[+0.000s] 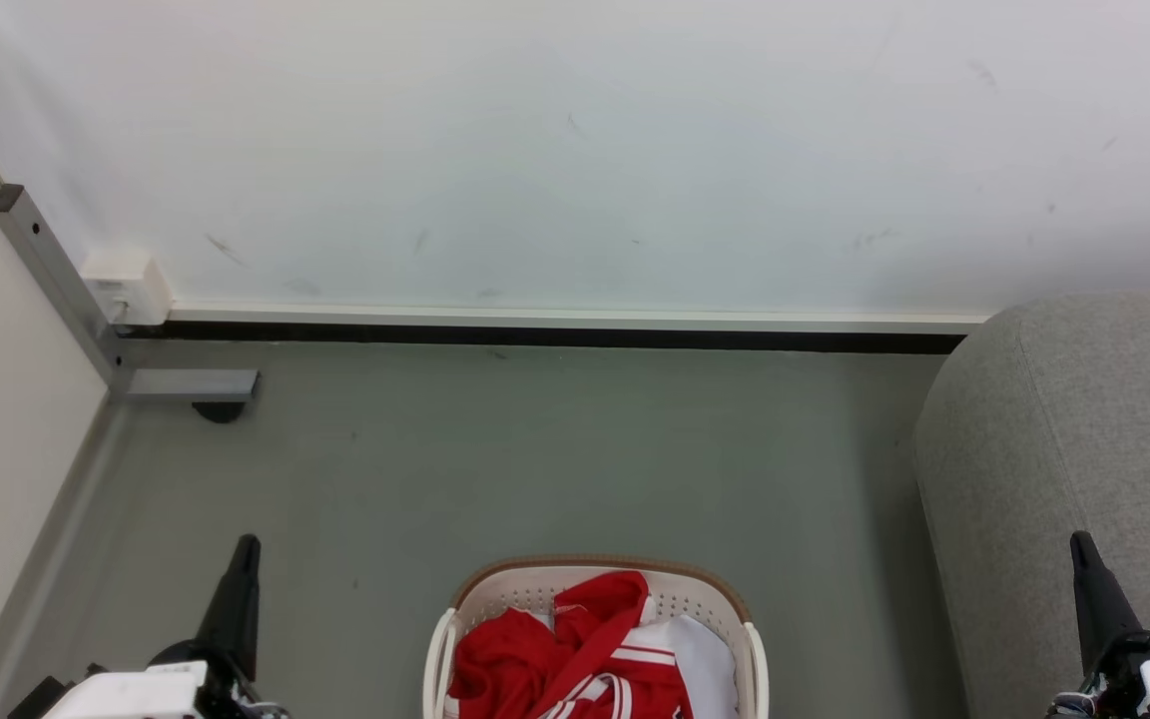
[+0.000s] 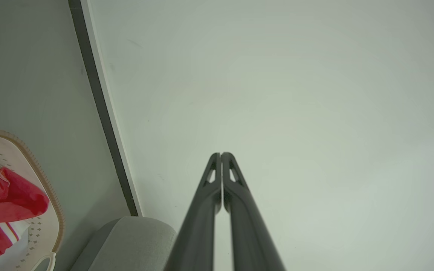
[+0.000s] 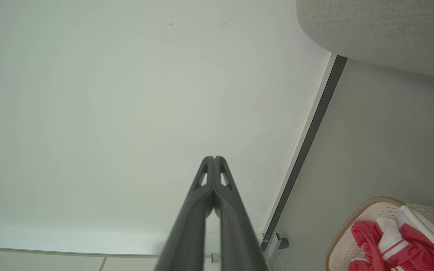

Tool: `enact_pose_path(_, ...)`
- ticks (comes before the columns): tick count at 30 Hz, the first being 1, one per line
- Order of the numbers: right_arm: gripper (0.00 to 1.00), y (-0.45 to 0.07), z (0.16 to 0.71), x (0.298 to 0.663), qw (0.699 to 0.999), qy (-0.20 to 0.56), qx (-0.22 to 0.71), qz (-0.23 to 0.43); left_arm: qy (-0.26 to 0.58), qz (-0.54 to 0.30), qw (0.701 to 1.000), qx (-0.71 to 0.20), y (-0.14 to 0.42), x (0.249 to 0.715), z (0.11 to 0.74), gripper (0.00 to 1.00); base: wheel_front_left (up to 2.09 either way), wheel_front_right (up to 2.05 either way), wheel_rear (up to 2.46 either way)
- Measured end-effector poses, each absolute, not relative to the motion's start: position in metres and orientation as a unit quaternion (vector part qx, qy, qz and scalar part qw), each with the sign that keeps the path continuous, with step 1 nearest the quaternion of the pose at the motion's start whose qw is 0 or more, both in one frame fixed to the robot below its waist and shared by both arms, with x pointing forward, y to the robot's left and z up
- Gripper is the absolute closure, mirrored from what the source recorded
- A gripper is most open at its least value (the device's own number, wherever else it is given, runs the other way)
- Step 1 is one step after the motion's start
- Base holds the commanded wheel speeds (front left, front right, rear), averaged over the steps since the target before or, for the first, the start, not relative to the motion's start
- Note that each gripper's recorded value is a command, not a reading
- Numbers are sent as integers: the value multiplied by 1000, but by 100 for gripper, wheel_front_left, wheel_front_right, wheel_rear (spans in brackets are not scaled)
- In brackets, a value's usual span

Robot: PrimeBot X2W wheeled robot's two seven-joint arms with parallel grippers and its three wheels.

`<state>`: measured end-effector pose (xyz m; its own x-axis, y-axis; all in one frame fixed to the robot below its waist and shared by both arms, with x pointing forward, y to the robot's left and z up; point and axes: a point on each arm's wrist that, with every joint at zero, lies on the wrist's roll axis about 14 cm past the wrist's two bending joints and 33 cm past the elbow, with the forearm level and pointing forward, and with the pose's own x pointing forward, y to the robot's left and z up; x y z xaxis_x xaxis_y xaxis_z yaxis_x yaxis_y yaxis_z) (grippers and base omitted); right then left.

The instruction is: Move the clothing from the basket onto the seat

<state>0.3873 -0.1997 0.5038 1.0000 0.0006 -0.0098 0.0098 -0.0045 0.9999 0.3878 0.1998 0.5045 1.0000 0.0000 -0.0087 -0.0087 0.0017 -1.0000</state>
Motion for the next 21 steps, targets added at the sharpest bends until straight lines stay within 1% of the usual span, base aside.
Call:
enact_pose_path(20,100,-200,504,387,706,4,709,-3,3,3,708,-707,200,388,504,100,0,0,0)
enact_pose_path(21,0,-200,503,387,705,4,709,-4,4,4,708,-707,200,388,504,0,0,0,0)
